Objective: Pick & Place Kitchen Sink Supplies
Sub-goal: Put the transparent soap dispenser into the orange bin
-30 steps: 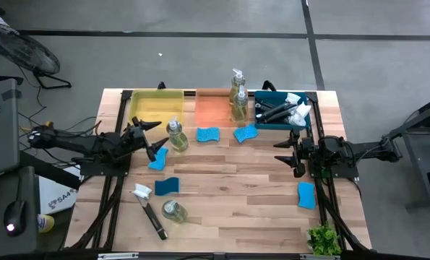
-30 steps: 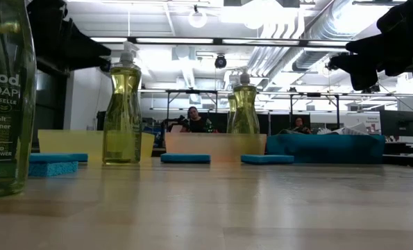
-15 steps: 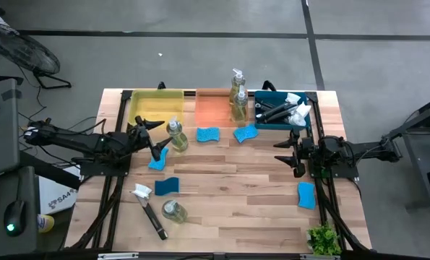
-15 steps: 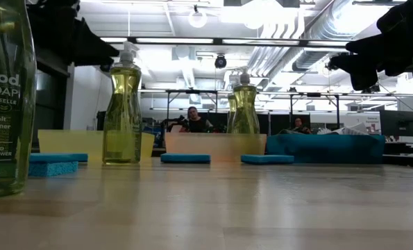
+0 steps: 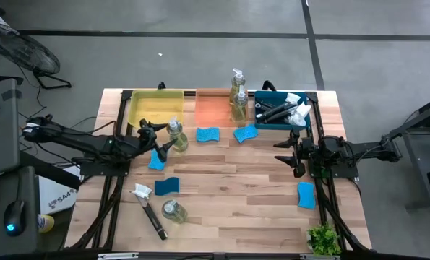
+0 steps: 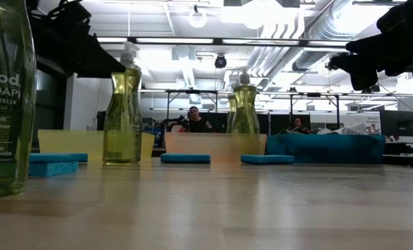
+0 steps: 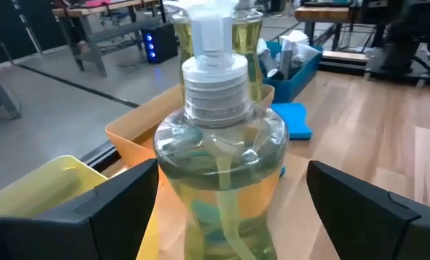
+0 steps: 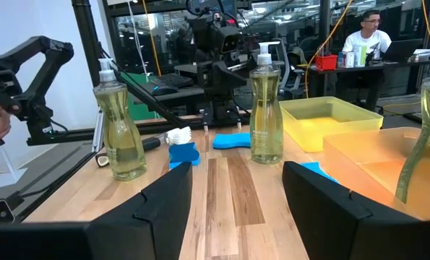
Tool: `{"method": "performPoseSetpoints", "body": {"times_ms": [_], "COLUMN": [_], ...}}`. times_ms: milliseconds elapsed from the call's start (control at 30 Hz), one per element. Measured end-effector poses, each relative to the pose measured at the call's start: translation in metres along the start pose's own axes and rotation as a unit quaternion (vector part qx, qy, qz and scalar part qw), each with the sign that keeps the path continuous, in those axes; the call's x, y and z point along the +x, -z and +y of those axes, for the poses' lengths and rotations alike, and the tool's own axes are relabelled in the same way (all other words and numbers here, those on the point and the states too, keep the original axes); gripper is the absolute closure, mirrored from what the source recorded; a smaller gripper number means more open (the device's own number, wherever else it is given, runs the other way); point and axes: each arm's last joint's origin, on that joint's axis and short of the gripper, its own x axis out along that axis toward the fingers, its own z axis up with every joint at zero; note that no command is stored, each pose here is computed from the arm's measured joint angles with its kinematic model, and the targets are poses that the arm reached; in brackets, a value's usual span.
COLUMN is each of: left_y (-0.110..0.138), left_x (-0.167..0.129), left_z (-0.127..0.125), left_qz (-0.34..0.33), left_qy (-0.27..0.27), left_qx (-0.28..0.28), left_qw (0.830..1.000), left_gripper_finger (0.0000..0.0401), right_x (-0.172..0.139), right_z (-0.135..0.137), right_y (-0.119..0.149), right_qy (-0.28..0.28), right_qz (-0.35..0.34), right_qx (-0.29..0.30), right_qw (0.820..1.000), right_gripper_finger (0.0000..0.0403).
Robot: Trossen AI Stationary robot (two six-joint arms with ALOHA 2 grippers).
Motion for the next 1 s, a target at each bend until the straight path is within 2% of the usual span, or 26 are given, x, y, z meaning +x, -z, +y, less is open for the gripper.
{"method": "performPoseSetpoints", "body": {"times_ms": [667,1000], "left_y": [0.003,-0.002], "left_x": [0.025,0.028], "left_z": [-0.020,-0.025], "left_qz": [-0.034,-0.048], "left_qy": [-0.060,-0.049], "left_qx": [-0.037,-0.042], "left_qw": [0.997,0.997], "left_gripper_finger": [0.0045,0.0046], "right_x": [0.000,0.000], "right_z": [0.000,0.000], "right_y": [0.000,0.000], "right_qy": [0.000,0.000], "right_qz": [0.000,0.000], "right_qx": [0.000,0.000], "right_qw": [1.000,1.000], "right_gripper_finger": [0.0192,0.0192]}}
